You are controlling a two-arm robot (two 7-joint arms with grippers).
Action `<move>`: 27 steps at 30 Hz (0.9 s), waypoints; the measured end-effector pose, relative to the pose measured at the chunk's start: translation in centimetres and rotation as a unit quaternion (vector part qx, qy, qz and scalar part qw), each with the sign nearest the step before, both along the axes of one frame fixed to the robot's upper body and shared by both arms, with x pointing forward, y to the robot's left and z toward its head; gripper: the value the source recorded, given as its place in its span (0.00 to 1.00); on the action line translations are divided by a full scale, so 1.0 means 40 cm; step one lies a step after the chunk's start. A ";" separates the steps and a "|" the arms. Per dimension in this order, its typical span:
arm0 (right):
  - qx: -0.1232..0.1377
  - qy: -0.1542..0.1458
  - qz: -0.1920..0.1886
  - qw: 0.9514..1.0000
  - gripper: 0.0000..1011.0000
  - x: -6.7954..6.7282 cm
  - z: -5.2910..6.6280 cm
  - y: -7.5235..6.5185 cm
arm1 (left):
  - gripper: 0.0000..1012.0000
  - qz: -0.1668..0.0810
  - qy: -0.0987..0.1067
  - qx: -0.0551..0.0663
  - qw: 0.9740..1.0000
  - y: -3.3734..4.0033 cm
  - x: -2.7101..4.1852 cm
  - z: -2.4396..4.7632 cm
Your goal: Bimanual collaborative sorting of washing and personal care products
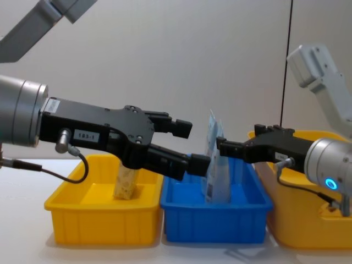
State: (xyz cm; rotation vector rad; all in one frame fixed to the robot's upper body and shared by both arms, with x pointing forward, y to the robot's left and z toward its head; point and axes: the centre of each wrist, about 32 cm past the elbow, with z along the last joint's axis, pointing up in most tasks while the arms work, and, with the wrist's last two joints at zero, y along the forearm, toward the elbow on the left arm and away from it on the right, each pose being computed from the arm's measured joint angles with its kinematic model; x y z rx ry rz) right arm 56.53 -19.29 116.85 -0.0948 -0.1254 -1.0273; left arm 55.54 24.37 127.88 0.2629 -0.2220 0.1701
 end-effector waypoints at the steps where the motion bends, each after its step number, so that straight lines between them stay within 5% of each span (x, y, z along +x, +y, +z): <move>1: -0.001 0.000 0.000 1.000 0.99 0.006 0.000 0.001 | 0.99 0.000 0.000 0.000 1.000 0.000 0.000 0.000; 27: -0.015 0.013 0.011 1.000 0.99 0.090 -0.012 0.024 | 0.99 0.000 0.000 0.000 1.000 0.000 0.000 0.000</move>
